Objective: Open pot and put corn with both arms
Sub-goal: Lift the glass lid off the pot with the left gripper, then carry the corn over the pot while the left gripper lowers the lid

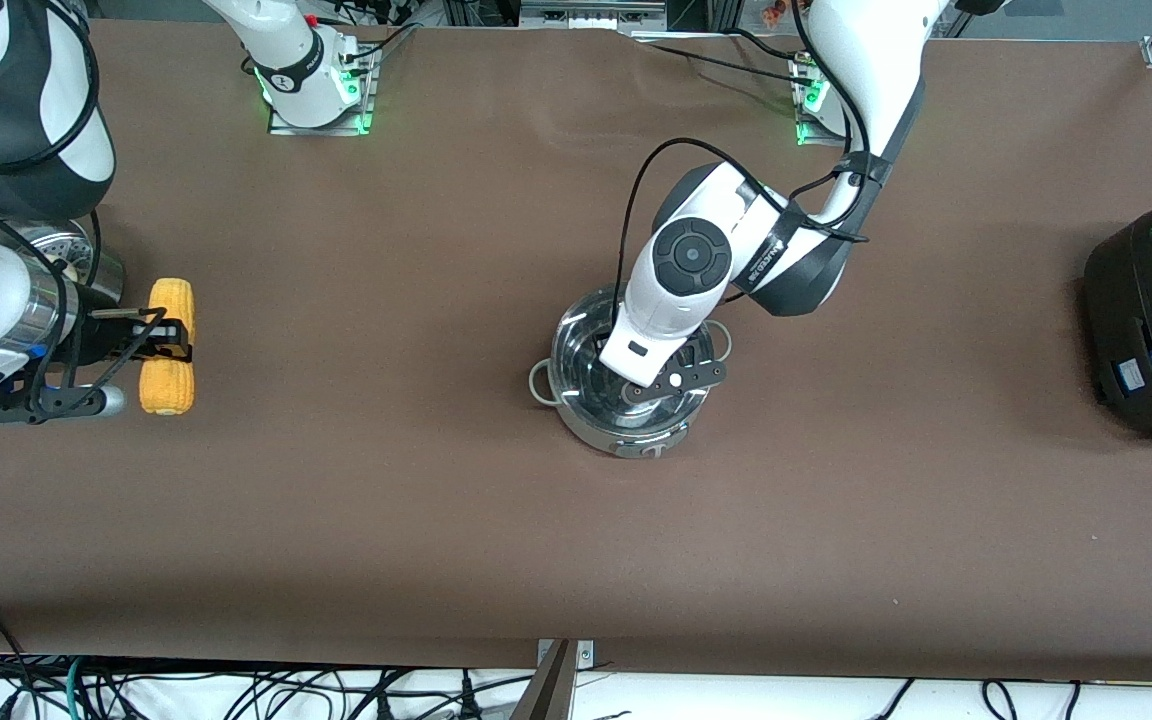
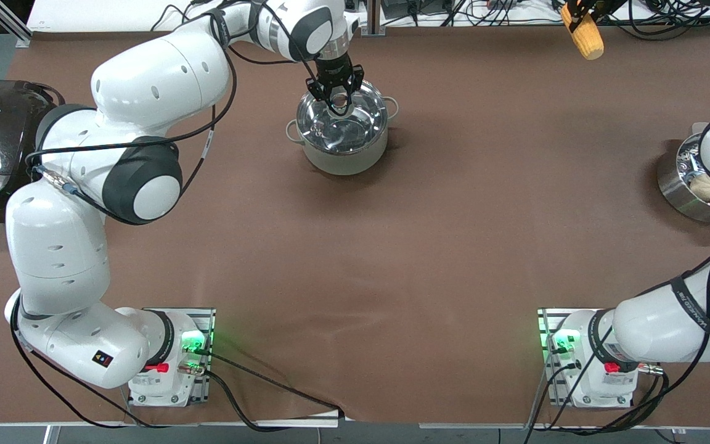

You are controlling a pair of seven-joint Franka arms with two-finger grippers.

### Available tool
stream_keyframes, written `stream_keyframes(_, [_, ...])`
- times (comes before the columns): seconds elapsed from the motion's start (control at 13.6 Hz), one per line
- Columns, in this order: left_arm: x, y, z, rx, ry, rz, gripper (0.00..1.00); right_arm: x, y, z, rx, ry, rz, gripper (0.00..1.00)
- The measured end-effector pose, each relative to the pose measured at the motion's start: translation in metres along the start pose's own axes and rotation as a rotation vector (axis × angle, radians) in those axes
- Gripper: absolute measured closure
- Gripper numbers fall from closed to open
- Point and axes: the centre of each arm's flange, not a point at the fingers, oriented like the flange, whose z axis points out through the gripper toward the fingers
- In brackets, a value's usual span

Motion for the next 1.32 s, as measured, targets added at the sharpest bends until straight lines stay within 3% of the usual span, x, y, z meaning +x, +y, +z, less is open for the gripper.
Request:
stream_keyframes(0.29, [0.034, -0.062, -0.081, 0.003, -0.002, 0.008, 0.5, -0.004, -0.066, 0.0, 0.014, 0.002, 0.008, 0.69])
stream_keyframes(0.59, [0.09, -0.186, -0.121, 0.009, -0.019, 0.168, 0.5, -0.025, -0.205, -0.007, 0.037, 0.073, 0.063, 0.69])
stream_keyframes(0.88, [0.129, -0.316, -0.084, 0.028, -0.083, 0.306, 0.5, -0.036, -0.322, 0.031, 0.101, 0.151, 0.086, 0.69])
stream_keyframes(1.1, [0.147, -0.388, -0.032, 0.037, -0.05, 0.366, 0.5, -0.034, -0.388, 0.079, 0.168, 0.189, 0.151, 0.69])
stream_keyframes(1.32, [0.138, -0.416, 0.045, 0.039, -0.005, 0.372, 0.5, -0.033, -0.435, 0.107, 0.223, 0.221, 0.153, 0.69])
